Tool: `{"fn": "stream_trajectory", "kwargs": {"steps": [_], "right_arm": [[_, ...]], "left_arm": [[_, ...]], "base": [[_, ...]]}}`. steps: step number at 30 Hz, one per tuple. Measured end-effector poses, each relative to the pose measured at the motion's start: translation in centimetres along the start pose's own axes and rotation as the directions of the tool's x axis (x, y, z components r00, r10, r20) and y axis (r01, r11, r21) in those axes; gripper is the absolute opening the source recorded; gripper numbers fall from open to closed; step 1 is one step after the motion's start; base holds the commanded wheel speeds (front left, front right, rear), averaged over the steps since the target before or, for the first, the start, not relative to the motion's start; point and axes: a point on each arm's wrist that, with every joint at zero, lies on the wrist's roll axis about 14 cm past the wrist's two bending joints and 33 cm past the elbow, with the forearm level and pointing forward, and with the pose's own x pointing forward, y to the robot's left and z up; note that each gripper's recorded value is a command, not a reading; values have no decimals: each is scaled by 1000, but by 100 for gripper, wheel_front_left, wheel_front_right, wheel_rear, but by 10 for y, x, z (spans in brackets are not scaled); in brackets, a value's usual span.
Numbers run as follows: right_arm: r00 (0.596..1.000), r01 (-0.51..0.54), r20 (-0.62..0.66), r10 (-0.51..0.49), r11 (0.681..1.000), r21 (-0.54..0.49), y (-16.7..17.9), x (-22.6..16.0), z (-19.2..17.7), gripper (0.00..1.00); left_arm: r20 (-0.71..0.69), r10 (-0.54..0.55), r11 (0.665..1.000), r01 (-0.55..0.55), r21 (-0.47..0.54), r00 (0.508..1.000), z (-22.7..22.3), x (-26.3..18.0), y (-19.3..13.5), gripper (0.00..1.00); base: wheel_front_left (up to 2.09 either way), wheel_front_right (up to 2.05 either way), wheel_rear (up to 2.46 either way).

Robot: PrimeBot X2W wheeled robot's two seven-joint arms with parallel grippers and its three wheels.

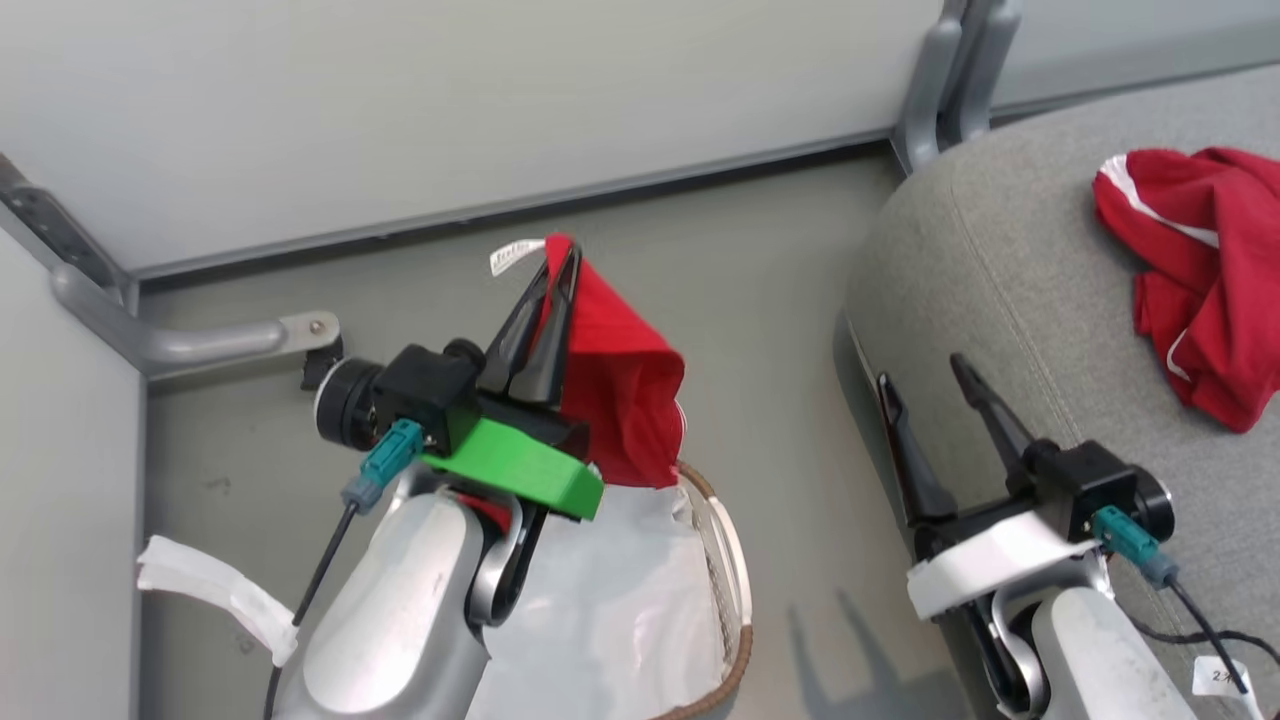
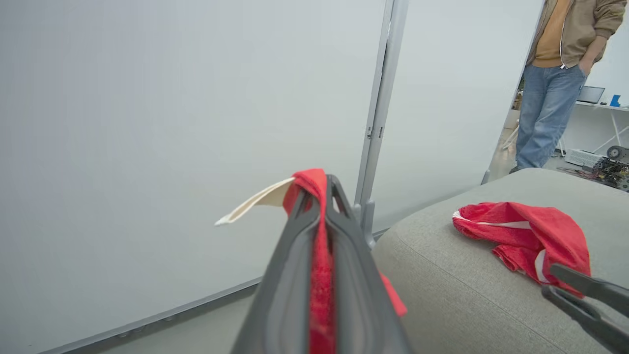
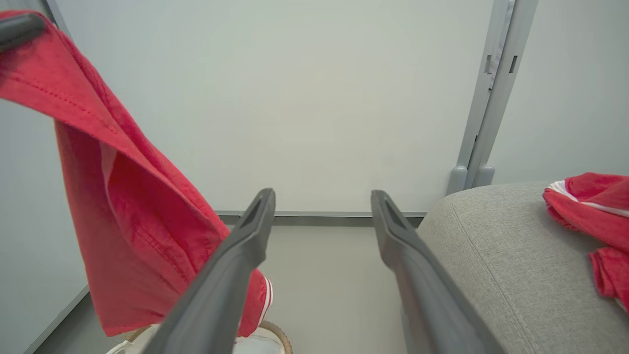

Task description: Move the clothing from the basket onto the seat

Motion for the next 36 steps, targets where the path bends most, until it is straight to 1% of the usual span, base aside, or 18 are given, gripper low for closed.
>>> {"fn": "stream_trajectory", "kwargs": {"steps": [3, 6, 10, 13, 19, 23, 27, 29, 30, 31, 32, 36], "right_arm": [[999, -34, -6, 34, 999, -1, 13, -6, 0, 100], [996, -93, -13, 93, 996, -3, 33, -8, -1, 100], [982, -189, -21, 189, 982, -8, 64, -10, -4, 100], [957, -291, -28, 290, 957, -14, 95, -11, -6, 100], [909, -415, 16, 416, 909, -45, 134, 6, 9, 100], [884, -467, 4, 468, 881, -77, 151, 18, 7, 100], [867, -497, -10, 499, 862, -98, 163, 32, 3, 100], [860, -511, -43, 509, 854, -101, 167, 35, -7, 100], [857, -516, -67, 512, 851, -93, 169, 36, -15, 57], [854, -519, -82, 514, 850, -87, 170, 36, -20, 18], [847, -530, -94, 523, 845, -77, 173, 36, -24, 0], [832, -553, -64, 551, 833, -22, 189, 40, -17, 0]], "left_arm": [[53, -18, 999, 16, 35, 998, 24, 3, -6, 0], [95, -32, 997, 25, 71, 995, 44, 6, -8, 0], [118, -35, 996, 25, 85, 992, 55, 6, -9, 0], [121, -44, 995, 34, 89, 992, 57, 5, -13, 0], [120, -48, 996, 39, 82, 992, 59, -1, -16, 0], [120, -51, 996, 42, 76, 991, 61, -6, -18, 0], [121, -61, 996, 52, 76, 991, 63, -10, -23, 0], [122, -68, 995, 58, 80, 990, 65, -12, -24, 0], [122, -68, 995, 59, 77, 990, 66, -13, -25, 0], [121, -68, 995, 59, 78, 990, 66, -14, -25, 0], [119, -65, 995, 56, 78, 991, 66, -16, -25, 0], [112, -38, 997, 29, 78, 993, 65, -21, -19, 0]], "base": [[0, 0, 0], [0, 0, 0], [0, 0, 0], [0, 0, 0], [0, 0, 0], [0, 0, 0], [0, 0, 0], [0, 0, 0], [0, 0, 0], [0, 0, 0], [0, 0, 0], [0, 0, 0]]}}
